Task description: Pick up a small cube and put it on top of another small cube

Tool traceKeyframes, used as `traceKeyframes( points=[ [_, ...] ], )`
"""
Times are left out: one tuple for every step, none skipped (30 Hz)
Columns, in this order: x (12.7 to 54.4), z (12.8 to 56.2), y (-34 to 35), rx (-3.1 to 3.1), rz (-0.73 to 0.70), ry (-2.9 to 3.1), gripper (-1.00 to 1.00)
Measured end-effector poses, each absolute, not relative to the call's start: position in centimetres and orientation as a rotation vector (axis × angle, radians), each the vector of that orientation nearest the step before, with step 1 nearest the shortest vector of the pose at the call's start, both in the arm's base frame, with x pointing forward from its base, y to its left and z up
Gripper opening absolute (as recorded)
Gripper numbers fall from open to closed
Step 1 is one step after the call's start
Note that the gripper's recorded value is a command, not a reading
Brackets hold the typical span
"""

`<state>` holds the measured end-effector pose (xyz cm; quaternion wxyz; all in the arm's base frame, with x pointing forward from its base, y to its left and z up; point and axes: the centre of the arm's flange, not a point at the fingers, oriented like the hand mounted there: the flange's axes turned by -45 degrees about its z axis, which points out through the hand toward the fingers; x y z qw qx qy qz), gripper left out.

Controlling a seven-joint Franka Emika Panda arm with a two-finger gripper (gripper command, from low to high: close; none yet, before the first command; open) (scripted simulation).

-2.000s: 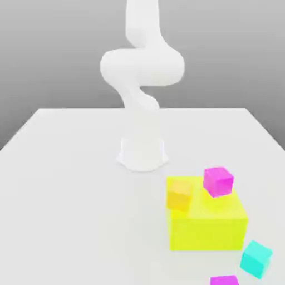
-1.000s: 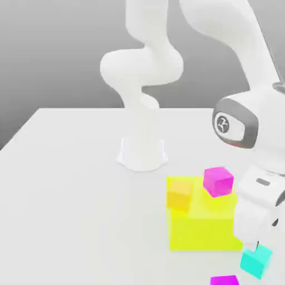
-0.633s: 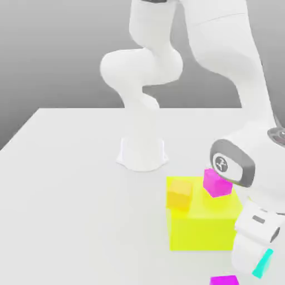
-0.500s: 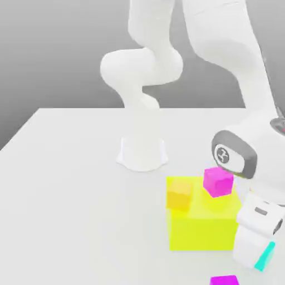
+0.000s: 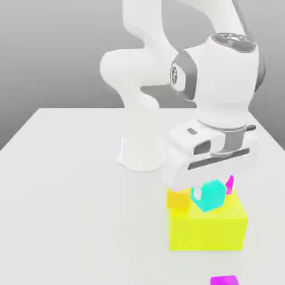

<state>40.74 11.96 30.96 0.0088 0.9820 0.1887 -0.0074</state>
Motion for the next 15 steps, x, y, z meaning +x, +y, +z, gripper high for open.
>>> traceKeyframes(
  points=[
    [40.1,31.6,11.5,3.077,-0.02,0.547,-1.0],
    [39.4,32.1,11.0,3.087,-0.017,0.504,-1.0],
    [38.7,32.6,10.5,3.097,-0.014,0.461,-1.0],
    [38.0,33.1,10.1,3.106,-0.01,0.418,-1.0],
    [37.3,33.6,9.6,3.115,-0.008,0.375,-1.0],
    [36.6,34.0,9.2,3.123,-0.005,0.333,-1.0],
    [36.1,33.8,8.9,3.129,-0.003,0.304,-1.0],
    [36.0,33.1,8.8,3.131,-0.002,0.289,-1.0],
    [35.9,32.1,8.7,3.132,-0.001,0.282,-1.0],
    [35.9,31.0,8.7,3.132,-0.001,0.278,-1.0],
    [35.8,29.8,8.6,3.132,-0.001,0.276,-1.0],
    [35.7,28.6,8.6,3.131,0.0,0.275,1.0],
    [35.7,28.6,8.6,3.131,0.0,0.275,1.0],
    [35.7,28.6,8.6,3.131,0.0,0.275,1.0],
    [35.7,28.6,8.6,3.131,0.0,0.275,1.0]
  ],
)
